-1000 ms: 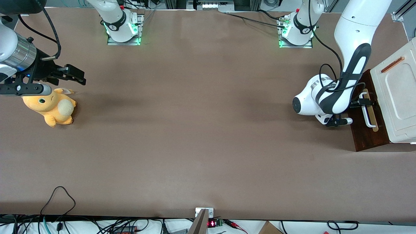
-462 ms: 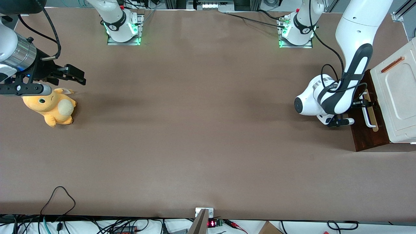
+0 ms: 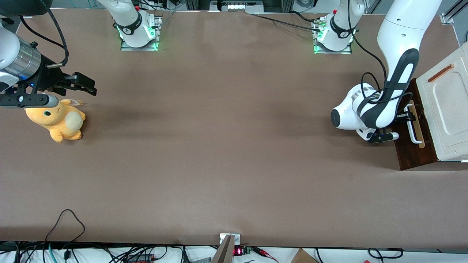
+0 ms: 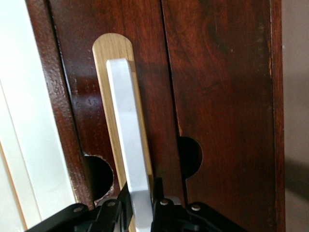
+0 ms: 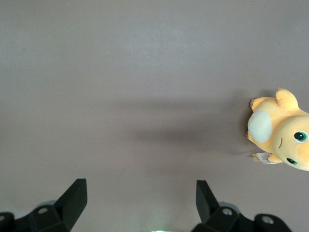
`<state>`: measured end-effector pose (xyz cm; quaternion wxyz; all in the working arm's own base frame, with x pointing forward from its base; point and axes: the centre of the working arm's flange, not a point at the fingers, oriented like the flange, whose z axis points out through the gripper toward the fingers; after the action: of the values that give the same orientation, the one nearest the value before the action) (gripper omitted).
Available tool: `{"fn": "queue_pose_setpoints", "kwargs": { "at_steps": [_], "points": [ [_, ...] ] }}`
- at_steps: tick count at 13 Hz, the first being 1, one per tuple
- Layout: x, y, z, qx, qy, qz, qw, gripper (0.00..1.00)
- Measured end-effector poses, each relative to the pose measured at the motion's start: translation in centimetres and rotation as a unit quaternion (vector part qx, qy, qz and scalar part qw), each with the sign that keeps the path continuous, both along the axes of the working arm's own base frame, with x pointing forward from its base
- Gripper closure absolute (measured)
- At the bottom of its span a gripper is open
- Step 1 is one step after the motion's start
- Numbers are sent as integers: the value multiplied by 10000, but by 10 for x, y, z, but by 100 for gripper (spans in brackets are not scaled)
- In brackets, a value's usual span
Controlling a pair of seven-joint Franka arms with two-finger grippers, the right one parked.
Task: Open lower drawer with left arm only
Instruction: 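Close the left gripper around the white bar handle, then pull the handle with the left gripper, sliding the drawer out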
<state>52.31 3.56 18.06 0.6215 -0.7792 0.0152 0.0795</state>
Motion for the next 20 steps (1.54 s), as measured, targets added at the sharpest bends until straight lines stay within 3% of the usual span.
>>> {"fn": "queue_pose_setpoints", "kwargs": {
  "at_steps": [20],
  "points": [
    [-8, -80, 0, -107, 4, -548, 9984, 81]
  ]
}}
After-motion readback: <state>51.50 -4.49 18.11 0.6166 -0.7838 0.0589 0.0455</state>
